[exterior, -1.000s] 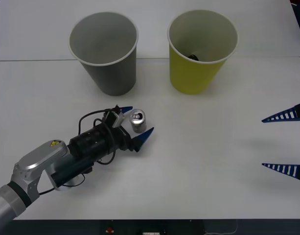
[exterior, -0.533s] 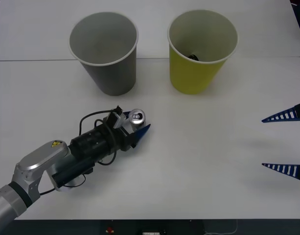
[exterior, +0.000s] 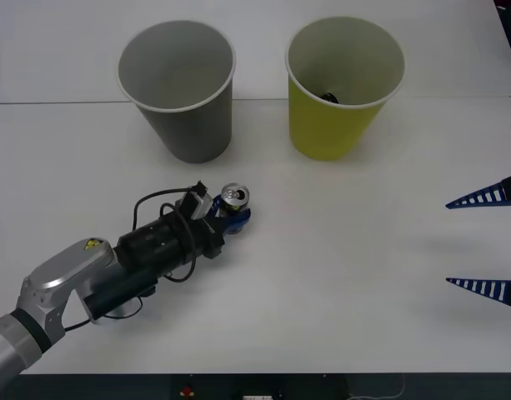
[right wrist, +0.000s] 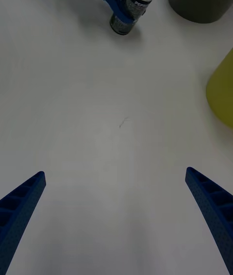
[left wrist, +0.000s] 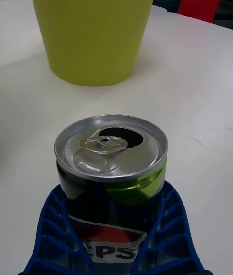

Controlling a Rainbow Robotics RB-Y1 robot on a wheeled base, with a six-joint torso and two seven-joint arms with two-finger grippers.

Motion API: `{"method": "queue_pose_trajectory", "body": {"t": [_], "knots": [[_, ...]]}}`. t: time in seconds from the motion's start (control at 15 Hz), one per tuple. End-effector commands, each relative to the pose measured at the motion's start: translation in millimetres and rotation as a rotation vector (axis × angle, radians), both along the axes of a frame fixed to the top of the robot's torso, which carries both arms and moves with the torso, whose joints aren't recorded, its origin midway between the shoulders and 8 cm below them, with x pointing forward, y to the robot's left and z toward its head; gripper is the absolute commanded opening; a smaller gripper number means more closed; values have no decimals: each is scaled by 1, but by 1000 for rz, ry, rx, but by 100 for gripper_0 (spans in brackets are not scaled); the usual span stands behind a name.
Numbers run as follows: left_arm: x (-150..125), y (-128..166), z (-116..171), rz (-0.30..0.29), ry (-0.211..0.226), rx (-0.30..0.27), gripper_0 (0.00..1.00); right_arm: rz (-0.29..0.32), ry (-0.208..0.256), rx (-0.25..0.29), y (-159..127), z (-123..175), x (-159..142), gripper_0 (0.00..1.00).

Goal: Put the can into the green bin and the plastic bottle into the gray bin

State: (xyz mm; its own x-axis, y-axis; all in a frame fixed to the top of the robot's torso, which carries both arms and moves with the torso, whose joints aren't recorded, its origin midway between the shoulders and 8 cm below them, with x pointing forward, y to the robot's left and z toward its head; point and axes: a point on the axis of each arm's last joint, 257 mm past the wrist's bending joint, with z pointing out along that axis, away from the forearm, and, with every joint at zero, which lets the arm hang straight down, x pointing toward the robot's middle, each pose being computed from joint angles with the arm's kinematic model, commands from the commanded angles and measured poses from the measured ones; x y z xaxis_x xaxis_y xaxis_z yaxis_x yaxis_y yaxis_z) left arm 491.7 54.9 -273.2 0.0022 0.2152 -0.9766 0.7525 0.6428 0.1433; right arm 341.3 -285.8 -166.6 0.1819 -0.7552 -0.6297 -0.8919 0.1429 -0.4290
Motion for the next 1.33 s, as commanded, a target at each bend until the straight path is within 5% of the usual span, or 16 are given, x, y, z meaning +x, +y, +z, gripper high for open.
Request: {"method": "queue_pose_trajectory", "body": {"t": [0.07, 0.33, 1.0, 1.33], "knots": [[-8, 8, 5, -31, -5, 6, 0, 0, 0, 0, 0, 0, 0, 100], [-22, 31, 14, -59, -8, 35, 0, 0, 0, 0, 0, 0, 0, 100], [-54, 62, 64, -104, 127, 86, 0, 0, 0, 0, 0, 0, 0, 100], [-57, 55, 102, -71, 182, 136, 0, 0, 0, 0, 0, 0, 0, 100]]}}
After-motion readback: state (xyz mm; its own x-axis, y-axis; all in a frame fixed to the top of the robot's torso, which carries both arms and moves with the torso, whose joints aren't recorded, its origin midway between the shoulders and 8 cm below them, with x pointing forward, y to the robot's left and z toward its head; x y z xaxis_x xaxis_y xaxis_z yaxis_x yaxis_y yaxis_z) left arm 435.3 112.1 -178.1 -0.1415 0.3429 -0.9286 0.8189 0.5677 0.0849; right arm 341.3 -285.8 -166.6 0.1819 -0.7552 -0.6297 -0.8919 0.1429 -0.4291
